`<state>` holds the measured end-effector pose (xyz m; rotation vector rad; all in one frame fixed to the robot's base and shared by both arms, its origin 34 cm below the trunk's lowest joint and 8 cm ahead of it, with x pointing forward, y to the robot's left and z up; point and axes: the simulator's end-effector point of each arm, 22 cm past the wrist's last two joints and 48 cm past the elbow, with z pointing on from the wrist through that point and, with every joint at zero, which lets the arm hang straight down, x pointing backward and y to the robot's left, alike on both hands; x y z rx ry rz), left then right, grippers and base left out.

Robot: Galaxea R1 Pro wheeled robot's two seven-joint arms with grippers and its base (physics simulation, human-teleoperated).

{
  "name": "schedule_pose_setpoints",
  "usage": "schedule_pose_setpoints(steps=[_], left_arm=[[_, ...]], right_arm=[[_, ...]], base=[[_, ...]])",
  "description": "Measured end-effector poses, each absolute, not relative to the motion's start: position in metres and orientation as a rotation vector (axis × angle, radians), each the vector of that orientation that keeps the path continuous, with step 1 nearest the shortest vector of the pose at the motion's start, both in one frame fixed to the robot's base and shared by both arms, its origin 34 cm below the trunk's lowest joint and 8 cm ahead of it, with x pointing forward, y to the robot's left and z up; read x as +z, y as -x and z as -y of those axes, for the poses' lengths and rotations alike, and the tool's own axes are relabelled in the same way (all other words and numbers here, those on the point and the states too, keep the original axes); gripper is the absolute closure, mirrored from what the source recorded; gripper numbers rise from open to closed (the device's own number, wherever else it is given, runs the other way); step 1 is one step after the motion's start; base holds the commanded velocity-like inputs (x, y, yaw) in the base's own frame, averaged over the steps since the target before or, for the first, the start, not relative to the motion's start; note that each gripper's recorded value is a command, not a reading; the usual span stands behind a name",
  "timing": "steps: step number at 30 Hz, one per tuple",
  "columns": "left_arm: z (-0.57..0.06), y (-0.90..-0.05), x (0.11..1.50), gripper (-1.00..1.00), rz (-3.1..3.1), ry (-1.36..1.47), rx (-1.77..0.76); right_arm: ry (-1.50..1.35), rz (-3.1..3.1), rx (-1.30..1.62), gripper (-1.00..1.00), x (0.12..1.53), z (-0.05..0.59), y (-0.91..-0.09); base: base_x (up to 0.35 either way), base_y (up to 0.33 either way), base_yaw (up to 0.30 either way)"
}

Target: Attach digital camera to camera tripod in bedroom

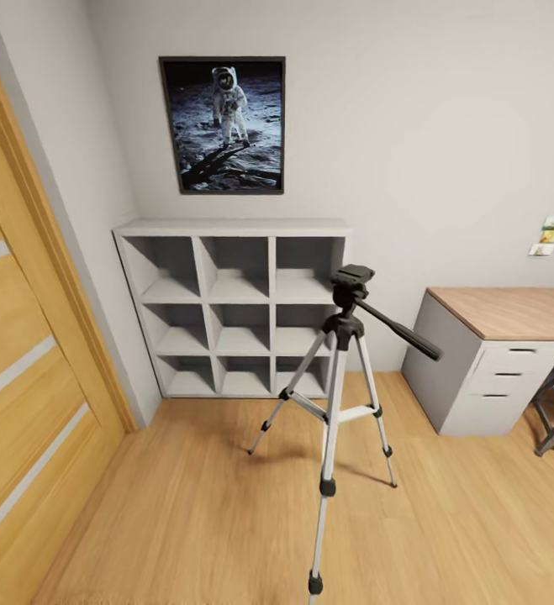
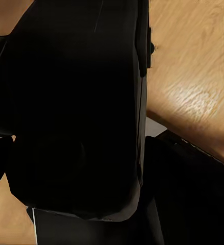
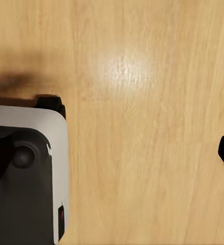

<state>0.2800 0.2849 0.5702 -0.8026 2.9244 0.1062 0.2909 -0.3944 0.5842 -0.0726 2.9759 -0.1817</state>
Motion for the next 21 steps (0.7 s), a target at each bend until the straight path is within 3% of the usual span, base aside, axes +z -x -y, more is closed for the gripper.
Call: schedule_pose_setpoints(steps=[6, 21], left_arm=[[-0.2849, -0.2800, 0.5702, 1.00, -2.925, 0.803, 0.106], [-0.2849, -0.2801, 0.5702, 1.00, -2.925, 0.802, 0.107]], right_arm=[[0.073, -2.975, -0.183, -1.00, 0.5843, 0.3950, -0.2908], [0.073, -2.972, -0.184, -1.00, 0.5845, 0.3954, -0.2917]], base=[[0.000, 0.000, 0.178], [0.000, 0.000, 0.013]])
